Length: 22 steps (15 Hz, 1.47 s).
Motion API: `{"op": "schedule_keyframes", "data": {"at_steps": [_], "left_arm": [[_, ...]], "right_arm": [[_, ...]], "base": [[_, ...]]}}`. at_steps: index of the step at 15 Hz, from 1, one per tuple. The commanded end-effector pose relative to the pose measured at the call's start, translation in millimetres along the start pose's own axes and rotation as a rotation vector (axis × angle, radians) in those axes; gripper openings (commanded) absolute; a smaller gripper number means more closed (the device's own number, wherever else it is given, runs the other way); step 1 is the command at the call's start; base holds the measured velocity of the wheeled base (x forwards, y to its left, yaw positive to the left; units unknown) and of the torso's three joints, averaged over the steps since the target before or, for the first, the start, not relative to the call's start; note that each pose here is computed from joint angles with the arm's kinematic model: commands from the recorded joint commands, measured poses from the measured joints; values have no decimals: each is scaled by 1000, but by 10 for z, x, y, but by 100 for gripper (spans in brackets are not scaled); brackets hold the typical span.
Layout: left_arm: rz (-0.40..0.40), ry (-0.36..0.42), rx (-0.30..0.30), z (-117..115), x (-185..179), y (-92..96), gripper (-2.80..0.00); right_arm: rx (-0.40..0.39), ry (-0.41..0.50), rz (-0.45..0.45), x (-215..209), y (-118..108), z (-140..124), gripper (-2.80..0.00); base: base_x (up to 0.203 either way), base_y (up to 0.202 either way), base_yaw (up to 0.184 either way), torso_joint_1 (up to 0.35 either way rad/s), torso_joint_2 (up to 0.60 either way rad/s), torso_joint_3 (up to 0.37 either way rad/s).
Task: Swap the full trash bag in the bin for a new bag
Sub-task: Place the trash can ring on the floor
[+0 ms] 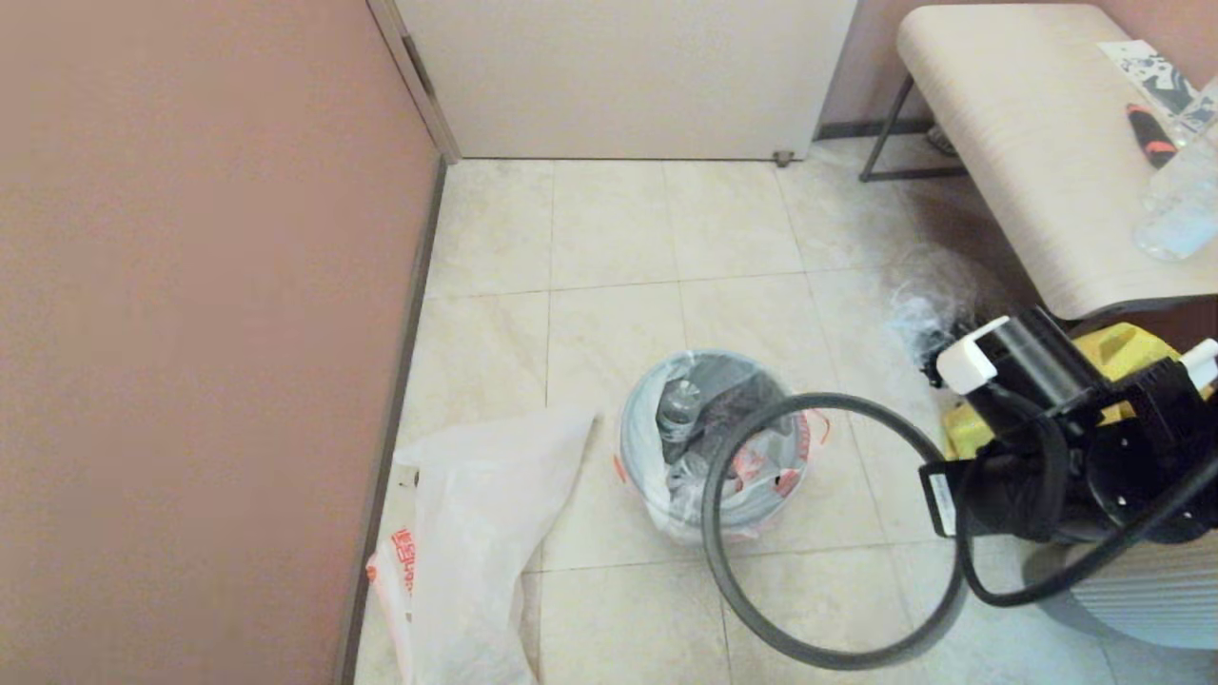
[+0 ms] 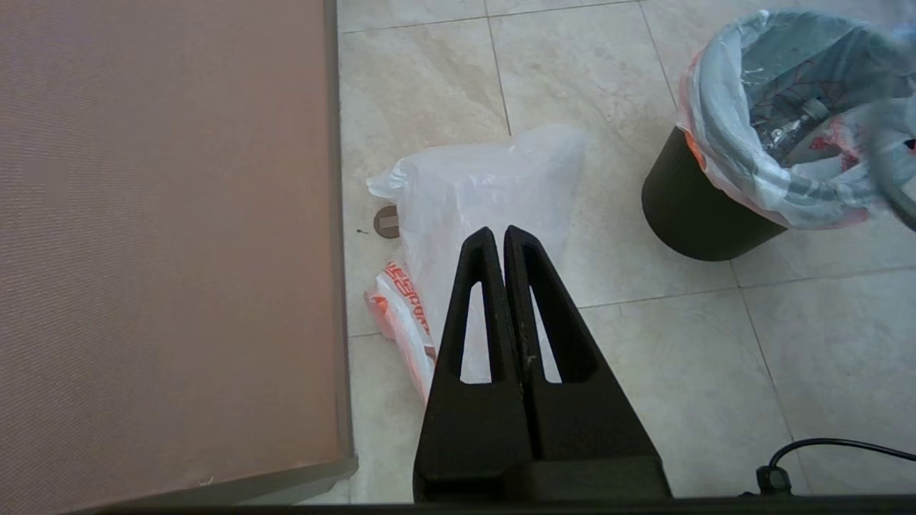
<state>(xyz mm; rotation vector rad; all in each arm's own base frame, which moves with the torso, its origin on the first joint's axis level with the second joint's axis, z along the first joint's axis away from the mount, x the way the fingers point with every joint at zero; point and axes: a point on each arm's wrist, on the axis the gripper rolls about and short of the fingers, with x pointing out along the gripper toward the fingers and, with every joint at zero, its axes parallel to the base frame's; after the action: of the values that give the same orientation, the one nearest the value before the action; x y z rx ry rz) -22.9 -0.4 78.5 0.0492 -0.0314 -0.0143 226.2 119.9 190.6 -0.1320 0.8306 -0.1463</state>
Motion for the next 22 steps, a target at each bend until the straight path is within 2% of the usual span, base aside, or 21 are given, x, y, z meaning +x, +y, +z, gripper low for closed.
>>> {"op": "schedule_keyframes", "data": {"at_steps": [1,4,7,10,13,15,16,19,22], "left_arm": [[-1,13,0,-33,9,-2,-280],[-1,13,0,-33,9,-2,-280],[-1,13,0,-33,9,-2,-280],[-1,13,0,-33,9,-2,-280],[-1,13,1,-33,9,-2,-280],[-1,13,0,-33,9,-2,-280],[-1,13,0,-33,9,-2,-280],[-1,13,0,-33,9,-2,-280],[-1,13,0,-33,9,-2,-280]], "right_arm": [[-8,13,-67,-86,-202,-257,-280],[-25,97,-225,57,-438,-600,-280],[-44,253,-343,337,-627,-837,-280],[-71,334,-373,752,-556,-874,-280],[-105,372,-383,1388,-407,-937,-280],[-130,356,-374,1875,-364,-994,-280],[-133,320,-340,2122,-361,-1001,-280],[-128,219,-174,2672,-450,-910,-280],[-82,151,-43,3052,-558,-745,-280]], "base": [[0,0,0,0,0,0],[0,0,0,0,0,0],[0,0,0,0,0,0],[0,0,0,0,0,0],[0,0,0,0,0,0],[0,0,0,0,0,0],[0,0,0,0,0,0],[0,0,0,0,0,0],[0,0,0,0,0,0]]}}
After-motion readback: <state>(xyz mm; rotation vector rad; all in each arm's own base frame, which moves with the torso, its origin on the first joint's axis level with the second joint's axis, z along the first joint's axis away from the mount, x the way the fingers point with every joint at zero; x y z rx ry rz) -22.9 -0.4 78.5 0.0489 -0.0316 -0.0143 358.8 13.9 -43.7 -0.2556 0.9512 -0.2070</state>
